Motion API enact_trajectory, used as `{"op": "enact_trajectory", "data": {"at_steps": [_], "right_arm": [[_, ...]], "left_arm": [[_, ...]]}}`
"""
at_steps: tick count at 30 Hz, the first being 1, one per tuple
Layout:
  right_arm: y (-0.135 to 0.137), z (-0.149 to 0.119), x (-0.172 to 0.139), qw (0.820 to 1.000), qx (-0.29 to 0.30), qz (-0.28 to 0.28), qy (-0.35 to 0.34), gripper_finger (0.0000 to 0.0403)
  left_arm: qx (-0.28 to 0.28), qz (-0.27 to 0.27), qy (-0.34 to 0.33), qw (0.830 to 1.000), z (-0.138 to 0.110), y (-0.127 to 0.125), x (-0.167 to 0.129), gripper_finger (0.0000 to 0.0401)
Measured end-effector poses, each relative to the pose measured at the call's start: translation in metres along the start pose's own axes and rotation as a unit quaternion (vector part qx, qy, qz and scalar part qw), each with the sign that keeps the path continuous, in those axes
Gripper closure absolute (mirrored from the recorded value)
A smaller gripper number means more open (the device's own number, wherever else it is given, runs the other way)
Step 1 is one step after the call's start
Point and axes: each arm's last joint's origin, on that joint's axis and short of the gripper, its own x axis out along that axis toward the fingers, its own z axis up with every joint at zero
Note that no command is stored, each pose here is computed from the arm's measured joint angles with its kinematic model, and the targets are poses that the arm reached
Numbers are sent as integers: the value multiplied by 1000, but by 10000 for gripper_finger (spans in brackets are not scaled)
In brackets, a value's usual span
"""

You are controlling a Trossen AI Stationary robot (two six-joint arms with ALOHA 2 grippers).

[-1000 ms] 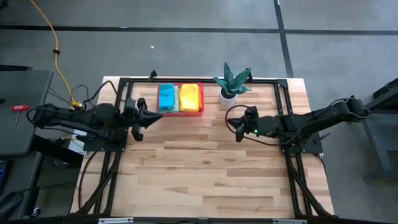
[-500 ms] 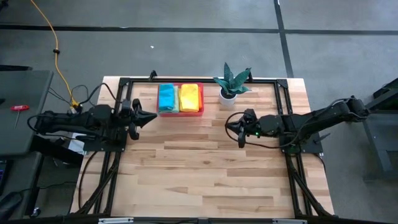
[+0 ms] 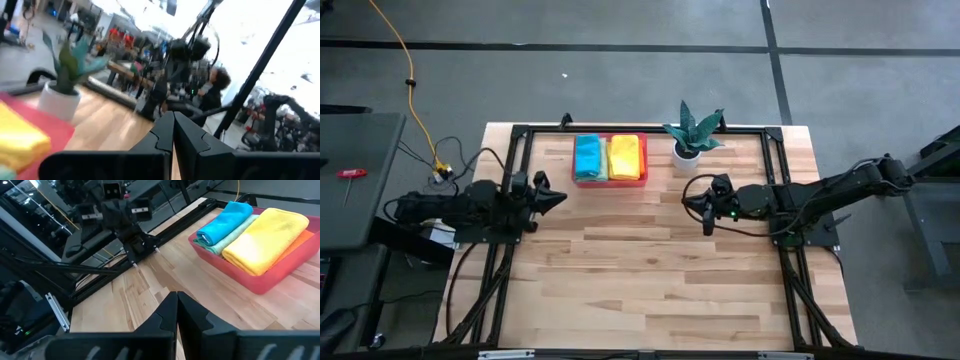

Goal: Fold microfiber towels
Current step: Return to Home Position

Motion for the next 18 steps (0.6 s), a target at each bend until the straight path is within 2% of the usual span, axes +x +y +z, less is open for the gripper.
{"op": "enact_trajectory", "data": {"at_steps": [5, 10, 18], "right_arm": [[0, 0, 0, 1000, 5, 0, 0, 402], [1, 1, 0, 1000, 30, 5, -5, 402], [4, 3, 0, 997, 69, 29, -5, 402]], "left_arm": [[-6, -10, 8, 1000, -16, 6, 2, 401], [10, 31, 56, 998, -26, 12, 1, 401], [56, 7, 82, 995, -29, 12, 2, 401]]}}
